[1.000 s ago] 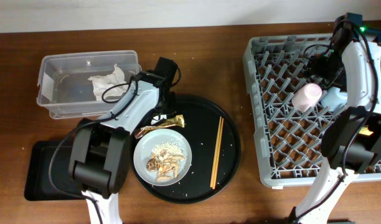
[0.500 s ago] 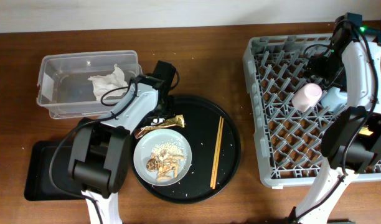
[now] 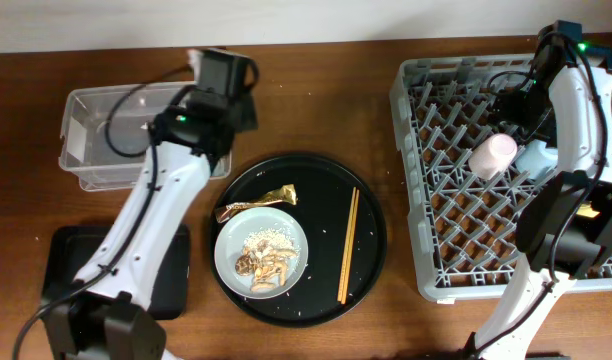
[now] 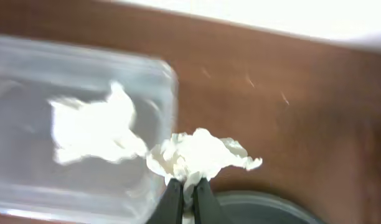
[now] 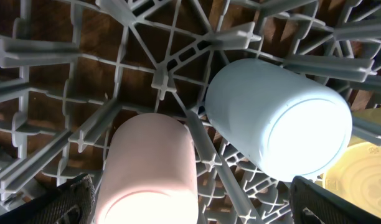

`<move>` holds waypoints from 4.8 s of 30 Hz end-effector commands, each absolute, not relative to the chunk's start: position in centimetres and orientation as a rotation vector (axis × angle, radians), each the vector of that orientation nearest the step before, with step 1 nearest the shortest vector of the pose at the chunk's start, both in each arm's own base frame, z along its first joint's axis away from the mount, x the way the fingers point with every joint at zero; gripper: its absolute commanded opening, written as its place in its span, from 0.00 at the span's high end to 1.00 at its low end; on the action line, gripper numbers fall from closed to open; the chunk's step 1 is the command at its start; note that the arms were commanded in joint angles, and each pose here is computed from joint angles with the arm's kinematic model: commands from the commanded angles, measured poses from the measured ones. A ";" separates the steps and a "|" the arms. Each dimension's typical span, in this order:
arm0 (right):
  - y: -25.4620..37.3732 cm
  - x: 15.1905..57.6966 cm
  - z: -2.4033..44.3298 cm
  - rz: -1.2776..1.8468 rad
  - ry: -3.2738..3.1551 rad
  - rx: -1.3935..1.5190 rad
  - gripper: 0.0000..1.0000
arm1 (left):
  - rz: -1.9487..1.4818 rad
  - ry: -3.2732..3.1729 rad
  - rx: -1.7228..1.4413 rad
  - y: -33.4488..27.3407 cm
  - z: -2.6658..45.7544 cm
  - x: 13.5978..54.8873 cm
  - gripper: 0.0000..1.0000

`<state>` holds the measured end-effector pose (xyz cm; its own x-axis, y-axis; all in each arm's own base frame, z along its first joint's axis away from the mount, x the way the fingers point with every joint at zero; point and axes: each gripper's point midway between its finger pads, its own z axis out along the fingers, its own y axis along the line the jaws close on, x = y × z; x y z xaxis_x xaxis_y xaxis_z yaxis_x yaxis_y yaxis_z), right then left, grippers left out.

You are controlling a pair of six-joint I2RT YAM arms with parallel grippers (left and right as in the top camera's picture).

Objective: Sort waste into correct bins and load items into the dishwasher rack
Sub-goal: 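Carry the tissue piece to the clear bin and open the left gripper, then reach the left gripper to the white plate and grip its rim, then lift the white plate and carry it over the black rectangular tray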

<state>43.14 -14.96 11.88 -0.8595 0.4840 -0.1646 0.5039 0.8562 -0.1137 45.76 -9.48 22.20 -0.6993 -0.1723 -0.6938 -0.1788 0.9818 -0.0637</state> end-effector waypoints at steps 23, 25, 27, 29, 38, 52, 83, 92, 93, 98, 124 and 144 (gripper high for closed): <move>-15.0 43.2 11.8 -0.233 2.897 0.787 0.02 | -0.094 2.447 -0.346 -5.0 20.2 46.2 0.01; -15.0 43.2 11.8 -0.233 2.898 0.786 0.01 | -0.223 2.500 -0.218 -8.5 20.6 44.6 0.01; -15.0 43.2 11.8 -0.233 2.898 0.786 0.02 | -0.290 2.554 -0.146 -11.3 20.6 42.6 0.01; -15.0 43.2 11.8 -0.233 2.897 0.787 0.02 | -0.303 2.619 -0.144 -13.0 20.0 40.7 0.01; -15.0 43.2 11.8 -0.233 2.898 0.787 0.02 | -0.140 2.781 -0.441 -15.8 17.0 34.2 0.01; -15.0 43.2 11.8 -0.233 2.897 0.787 0.02 | 0.064 2.868 -0.380 -17.8 15.1 28.6 0.00; -15.0 43.2 11.8 -0.233 2.898 0.786 0.02 | 0.122 3.007 0.013 -23.6 2.0 27.0 0.44; -15.0 43.2 11.8 -0.233 2.898 0.785 0.02 | 0.150 3.043 0.018 -23.6 0.2 26.7 0.45; -15.0 43.2 11.8 -0.233 2.898 0.786 0.02 | 0.154 3.047 0.019 -23.6 0.1 26.6 0.46; -15.0 43.2 11.8 -0.233 2.897 0.787 0.02 | 0.176 3.043 0.020 -23.4 -0.1 26.7 0.59; -15.0 43.2 11.8 -0.233 2.898 0.786 0.02 | 0.310 3.079 0.057 -22.9 1.2 25.8 0.98; -15.0 43.2 11.8 -0.233 2.898 0.786 0.02 | 0.424 3.050 -0.059 -19.4 10.5 24.0 0.99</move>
